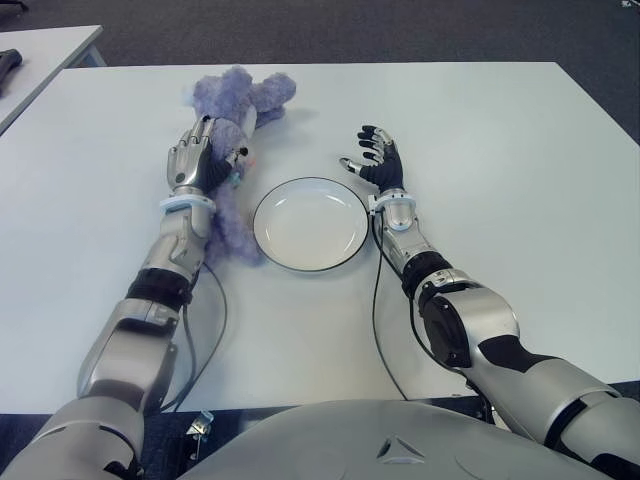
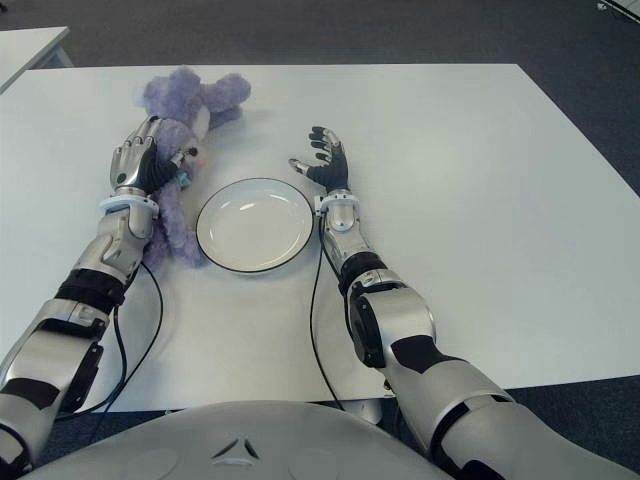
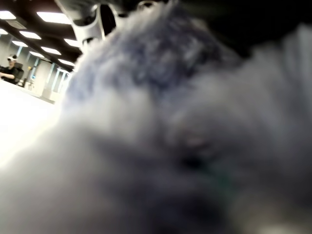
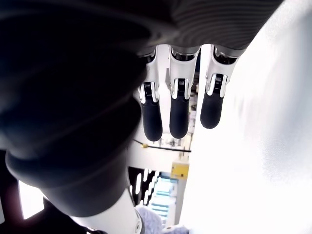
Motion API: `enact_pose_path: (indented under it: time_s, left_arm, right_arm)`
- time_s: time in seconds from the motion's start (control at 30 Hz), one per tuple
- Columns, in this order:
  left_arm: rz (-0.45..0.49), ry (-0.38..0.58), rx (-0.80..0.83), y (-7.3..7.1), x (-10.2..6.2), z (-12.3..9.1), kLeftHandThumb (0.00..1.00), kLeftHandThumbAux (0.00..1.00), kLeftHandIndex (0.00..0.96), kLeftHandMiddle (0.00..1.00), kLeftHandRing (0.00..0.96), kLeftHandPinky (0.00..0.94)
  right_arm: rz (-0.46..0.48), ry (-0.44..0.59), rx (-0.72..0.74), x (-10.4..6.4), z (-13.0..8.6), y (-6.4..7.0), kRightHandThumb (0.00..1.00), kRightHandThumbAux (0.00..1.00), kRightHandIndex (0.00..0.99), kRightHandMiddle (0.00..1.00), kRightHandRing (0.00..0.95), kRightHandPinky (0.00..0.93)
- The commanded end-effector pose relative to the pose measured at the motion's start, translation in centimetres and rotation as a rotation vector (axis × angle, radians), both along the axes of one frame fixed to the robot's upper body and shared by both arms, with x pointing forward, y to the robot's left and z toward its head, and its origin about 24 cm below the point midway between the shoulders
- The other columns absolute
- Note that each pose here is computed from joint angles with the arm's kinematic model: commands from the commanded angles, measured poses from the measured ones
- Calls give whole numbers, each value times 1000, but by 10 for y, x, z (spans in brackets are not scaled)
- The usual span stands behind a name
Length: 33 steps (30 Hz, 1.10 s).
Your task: Put the doll into the plate.
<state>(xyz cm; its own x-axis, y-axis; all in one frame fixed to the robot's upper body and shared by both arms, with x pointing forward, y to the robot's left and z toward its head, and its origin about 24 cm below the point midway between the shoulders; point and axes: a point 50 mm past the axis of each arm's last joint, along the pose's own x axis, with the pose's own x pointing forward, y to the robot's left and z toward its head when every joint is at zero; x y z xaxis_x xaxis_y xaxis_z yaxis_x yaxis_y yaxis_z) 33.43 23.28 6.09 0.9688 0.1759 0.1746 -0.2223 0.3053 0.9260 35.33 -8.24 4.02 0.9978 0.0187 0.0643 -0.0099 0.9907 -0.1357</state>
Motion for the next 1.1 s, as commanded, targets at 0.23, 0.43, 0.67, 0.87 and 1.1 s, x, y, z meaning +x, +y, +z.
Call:
enact_pose_path:
  time_s: [0.23, 0.43, 0.67, 0.87, 1.1]
  left_arm:
    - [72, 149, -33, 2, -9, -45, 654, 333, 72, 108, 217, 362]
    - [80, 153, -59, 6, -10, -47, 773, 365, 286, 292, 325, 402]
    - [111, 174, -68, 10, -9, -49, 818, 382, 469, 493, 526, 566]
    - [150, 169, -70, 11, -9, -50, 961, 602, 624, 501, 711, 729]
    - [207, 139, -113, 10, -9, -51, 963, 609, 708, 501, 798, 839]
  right_arm:
    - [-52, 412, -19, -65, -97, -15, 176, 975, 187, 249, 221, 222]
    - [-59, 417, -14, -65, -97, -15, 164, 968, 187, 249, 220, 223]
    - [-56, 418, -17, -65, -97, -15, 145, 968, 183, 249, 220, 225]
    - [-54, 415, -18, -65, -97, -15, 140, 967, 175, 245, 216, 218]
    - [-60, 416, -19, -65, -97, -15, 137, 963, 175, 243, 217, 223]
